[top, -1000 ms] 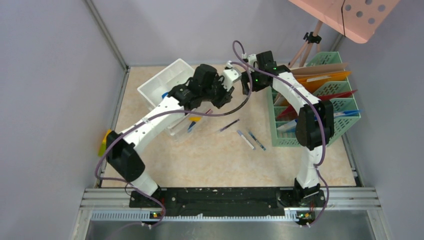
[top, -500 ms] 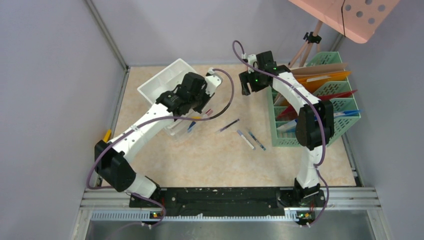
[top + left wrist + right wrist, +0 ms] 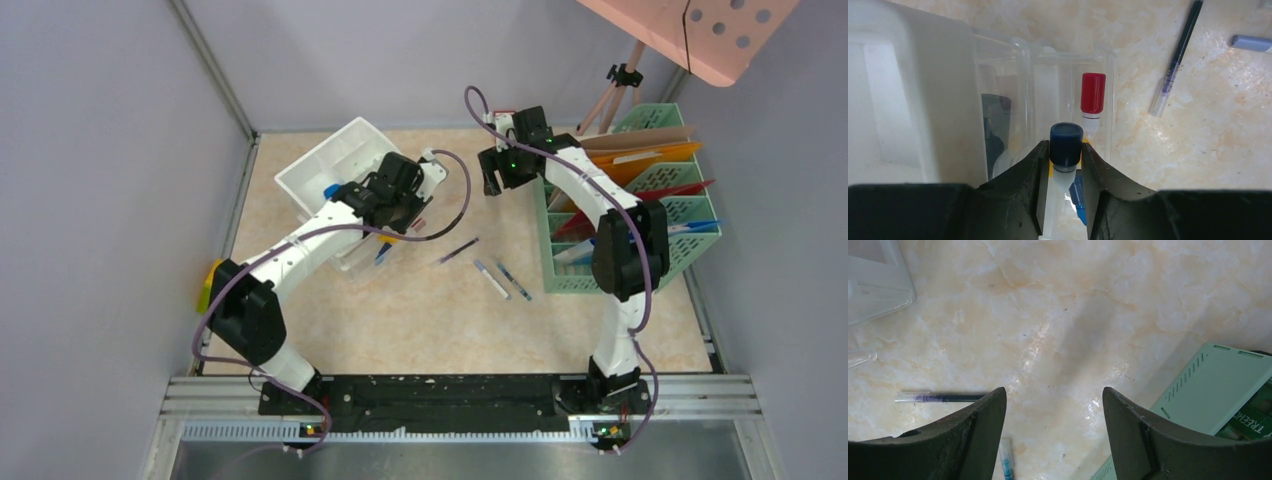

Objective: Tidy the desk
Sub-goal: Place the stationery in the drawer.

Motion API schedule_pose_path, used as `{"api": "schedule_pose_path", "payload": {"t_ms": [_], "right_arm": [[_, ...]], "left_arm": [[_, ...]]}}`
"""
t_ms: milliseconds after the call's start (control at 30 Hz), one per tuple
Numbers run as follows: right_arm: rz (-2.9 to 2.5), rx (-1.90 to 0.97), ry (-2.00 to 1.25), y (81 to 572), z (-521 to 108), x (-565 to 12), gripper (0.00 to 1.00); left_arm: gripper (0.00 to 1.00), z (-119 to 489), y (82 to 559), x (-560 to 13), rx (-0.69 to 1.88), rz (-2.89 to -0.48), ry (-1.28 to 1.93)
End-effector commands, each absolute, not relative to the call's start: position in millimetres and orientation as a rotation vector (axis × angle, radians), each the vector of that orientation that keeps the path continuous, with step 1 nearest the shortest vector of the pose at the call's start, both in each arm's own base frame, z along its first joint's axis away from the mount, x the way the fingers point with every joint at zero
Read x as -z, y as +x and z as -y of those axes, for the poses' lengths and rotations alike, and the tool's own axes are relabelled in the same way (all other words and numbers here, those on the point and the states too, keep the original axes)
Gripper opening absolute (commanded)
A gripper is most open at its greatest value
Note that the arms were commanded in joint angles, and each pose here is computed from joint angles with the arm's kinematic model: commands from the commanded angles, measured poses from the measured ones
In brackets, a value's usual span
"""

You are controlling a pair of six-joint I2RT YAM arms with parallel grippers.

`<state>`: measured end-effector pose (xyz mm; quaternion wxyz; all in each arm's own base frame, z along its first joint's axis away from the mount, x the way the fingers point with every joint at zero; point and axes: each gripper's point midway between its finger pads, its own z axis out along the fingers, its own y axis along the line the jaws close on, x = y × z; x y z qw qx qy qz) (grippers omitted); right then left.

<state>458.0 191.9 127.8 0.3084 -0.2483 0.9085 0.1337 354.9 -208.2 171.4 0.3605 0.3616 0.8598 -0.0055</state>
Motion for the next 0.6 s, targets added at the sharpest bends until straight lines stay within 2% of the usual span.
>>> {"api": "schedule_pose_path", "payload": {"t_ms": [0,167,267,567], "right_arm": [[-2.323,-0.383,-0.662,456.7,-197.3,-156.7,0.7],[-2.325,-0.387,-0.664,456.2,-197.9,-154.6,0.7],[-2.327,-0.39,-0.666,455.6,-198.5,-154.0,0.7],[-2.321,-0.394,-0.667,455.6,-198.8,-156.7,0.7]], "left_arm": [[0.38,209.4,362.6,-173.2,0.011,-2.202,0.898],[0.5,207.9,364.4,-179.3,-0.003,-2.213,0.884],[0.52,211.3,360.5,-189.3,0.032,-2.21,0.888],[0.57,251.3,313.5,-230.2,0.425,-2.079,1.038]]}}
